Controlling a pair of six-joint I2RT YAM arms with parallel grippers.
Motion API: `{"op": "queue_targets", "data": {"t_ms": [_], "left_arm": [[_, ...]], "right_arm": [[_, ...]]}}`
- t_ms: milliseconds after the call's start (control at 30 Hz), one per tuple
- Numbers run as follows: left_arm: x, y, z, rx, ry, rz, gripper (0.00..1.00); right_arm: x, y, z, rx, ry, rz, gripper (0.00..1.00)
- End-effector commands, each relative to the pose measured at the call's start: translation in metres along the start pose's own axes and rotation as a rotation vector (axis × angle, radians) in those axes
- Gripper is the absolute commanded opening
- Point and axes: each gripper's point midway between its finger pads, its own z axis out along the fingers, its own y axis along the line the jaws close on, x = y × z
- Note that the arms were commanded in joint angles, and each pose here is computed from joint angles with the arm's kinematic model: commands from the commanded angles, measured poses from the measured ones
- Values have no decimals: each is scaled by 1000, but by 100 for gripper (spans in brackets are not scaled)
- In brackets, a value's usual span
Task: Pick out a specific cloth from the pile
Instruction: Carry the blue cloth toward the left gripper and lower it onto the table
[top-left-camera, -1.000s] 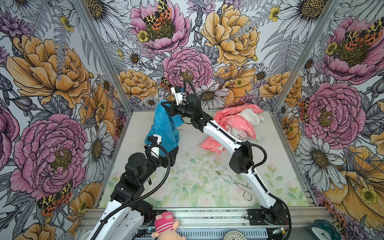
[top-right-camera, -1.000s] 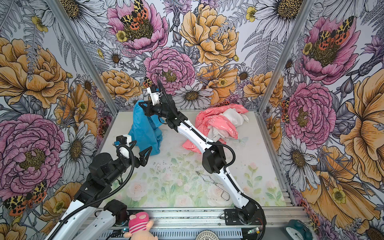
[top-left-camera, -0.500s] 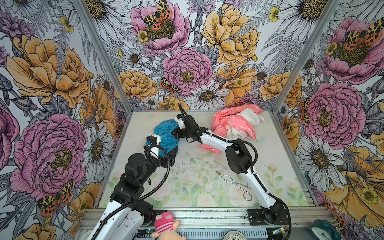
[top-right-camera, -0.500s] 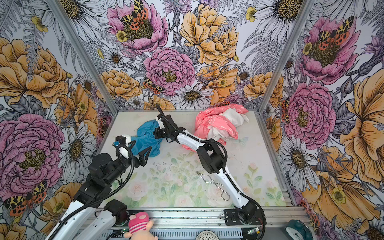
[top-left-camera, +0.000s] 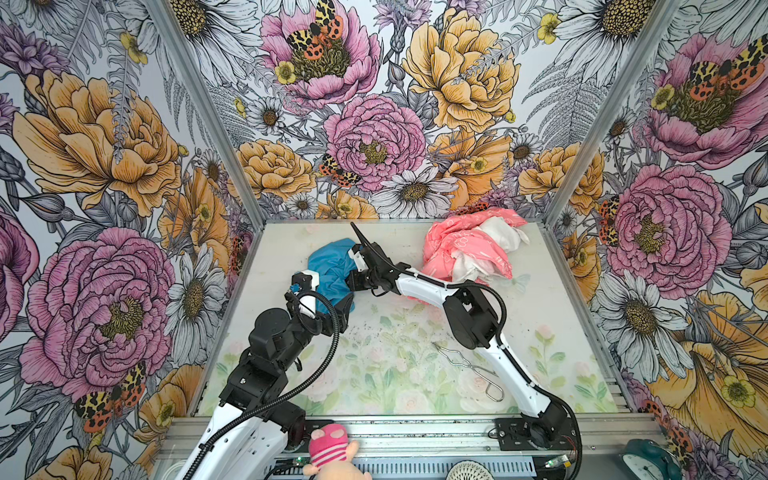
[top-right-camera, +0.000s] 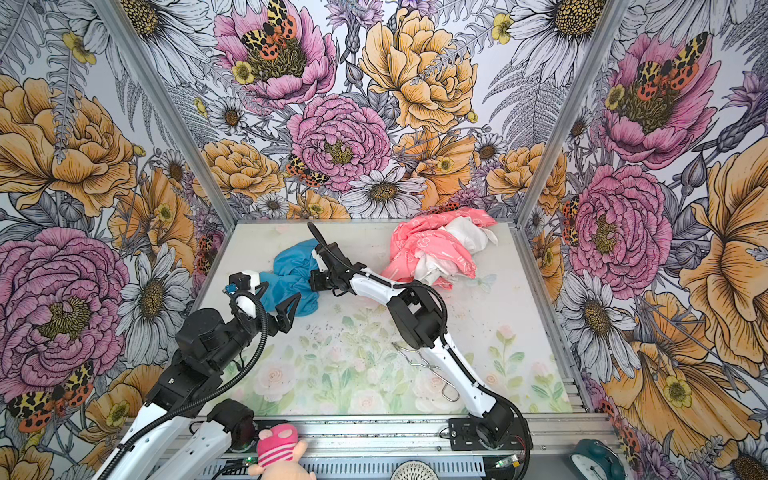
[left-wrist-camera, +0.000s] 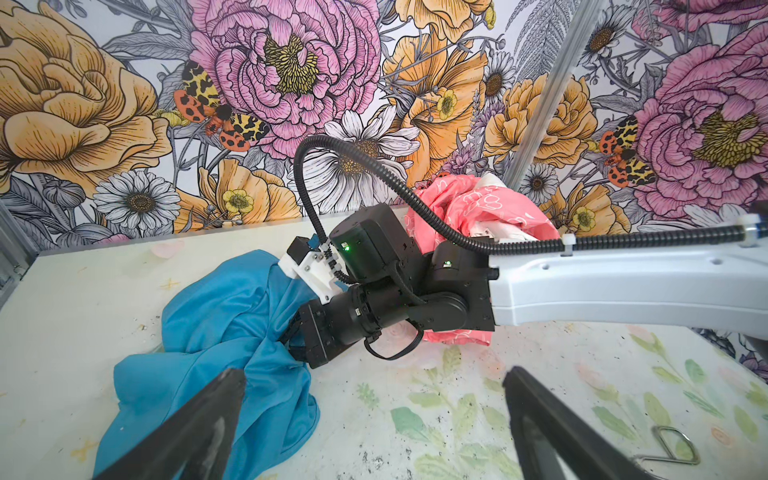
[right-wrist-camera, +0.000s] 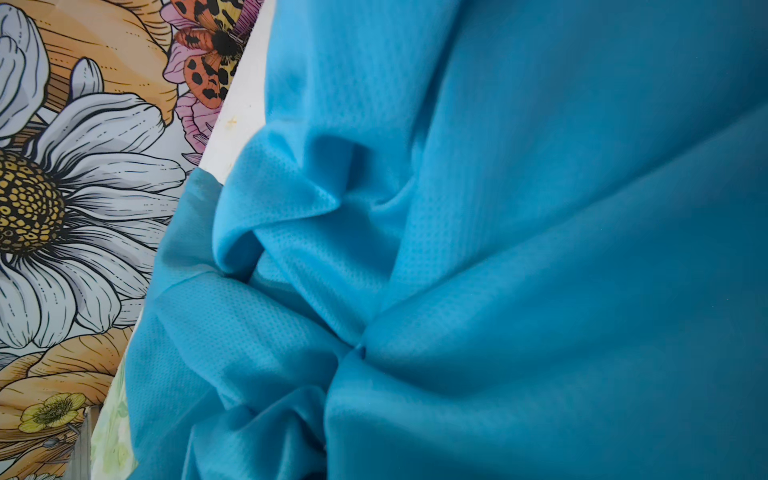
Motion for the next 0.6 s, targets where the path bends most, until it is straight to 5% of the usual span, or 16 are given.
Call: {"op": "queue_targets", "data": {"t_ms": [0, 367, 567], "left_arm": [[3, 6, -1, -31, -3, 12, 99], [2, 8, -2, -44, -7, 13, 99], [2, 9, -3, -49, -9, 13, 99]], "right_arm": [[21, 6, 16, -29, 69, 11, 13], [23, 44, 21, -111, 79, -31, 18], [-3, 63, -5, -119, 22, -72, 33]]}}
